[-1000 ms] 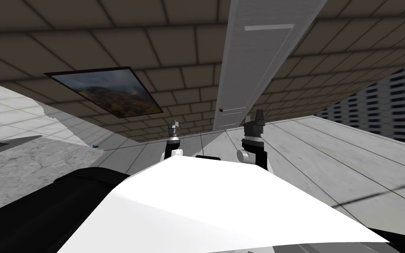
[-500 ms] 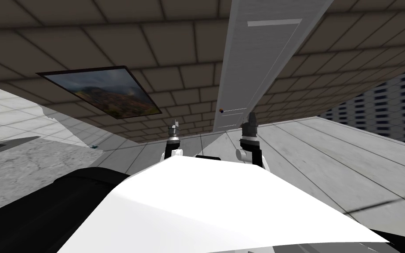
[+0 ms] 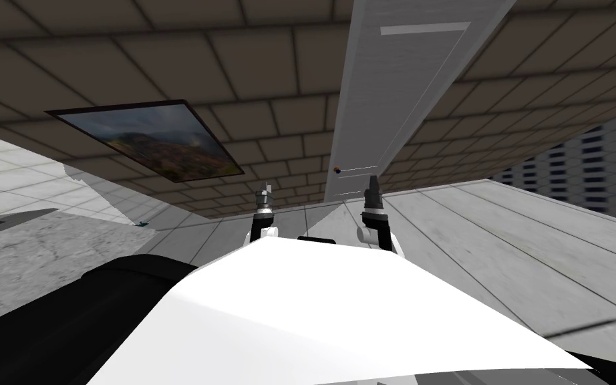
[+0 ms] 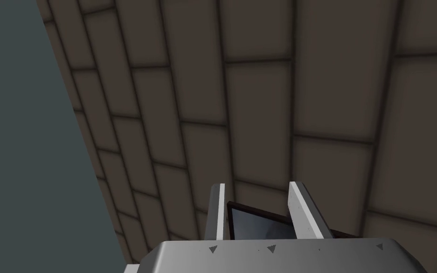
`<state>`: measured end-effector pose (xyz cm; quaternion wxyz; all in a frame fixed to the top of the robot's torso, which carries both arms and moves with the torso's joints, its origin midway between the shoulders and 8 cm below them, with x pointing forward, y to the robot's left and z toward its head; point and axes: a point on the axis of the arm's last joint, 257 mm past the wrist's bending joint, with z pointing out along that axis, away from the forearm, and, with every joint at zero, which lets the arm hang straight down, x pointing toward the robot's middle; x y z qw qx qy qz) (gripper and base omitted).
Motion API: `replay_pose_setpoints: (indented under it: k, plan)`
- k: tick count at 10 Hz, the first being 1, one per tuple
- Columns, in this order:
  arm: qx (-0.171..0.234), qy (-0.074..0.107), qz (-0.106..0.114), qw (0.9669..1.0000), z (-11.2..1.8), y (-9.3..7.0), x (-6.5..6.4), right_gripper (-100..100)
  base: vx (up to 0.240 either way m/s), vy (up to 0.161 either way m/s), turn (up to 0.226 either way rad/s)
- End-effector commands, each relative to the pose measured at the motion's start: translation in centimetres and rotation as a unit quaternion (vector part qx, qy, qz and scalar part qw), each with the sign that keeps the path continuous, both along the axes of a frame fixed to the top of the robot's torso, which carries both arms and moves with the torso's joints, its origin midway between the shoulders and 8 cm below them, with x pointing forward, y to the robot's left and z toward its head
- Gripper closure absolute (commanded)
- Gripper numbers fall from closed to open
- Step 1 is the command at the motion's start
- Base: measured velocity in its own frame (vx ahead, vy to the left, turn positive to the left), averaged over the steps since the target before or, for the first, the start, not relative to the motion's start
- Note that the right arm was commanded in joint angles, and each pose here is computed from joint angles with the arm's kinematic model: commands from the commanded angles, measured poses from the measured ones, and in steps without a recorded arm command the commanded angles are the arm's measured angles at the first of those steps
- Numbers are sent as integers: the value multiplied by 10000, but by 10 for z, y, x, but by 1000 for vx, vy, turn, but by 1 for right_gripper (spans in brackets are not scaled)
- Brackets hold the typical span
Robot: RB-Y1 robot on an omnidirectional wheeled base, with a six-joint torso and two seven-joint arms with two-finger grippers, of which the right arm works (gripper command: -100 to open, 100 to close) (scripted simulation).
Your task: Pull the door open
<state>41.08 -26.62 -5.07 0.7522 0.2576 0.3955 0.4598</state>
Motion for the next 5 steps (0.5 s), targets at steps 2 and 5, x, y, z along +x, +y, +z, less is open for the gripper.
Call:
replay_pose_setpoints:
  k: [2, 5]
  plan:
    - [-314, 149, -146, 9993, -19, -3, 9, -100, 100, -23, 19]
    - [-691, 333, -308, 9966, -43, -5, 19, -100, 97, -21, 21]
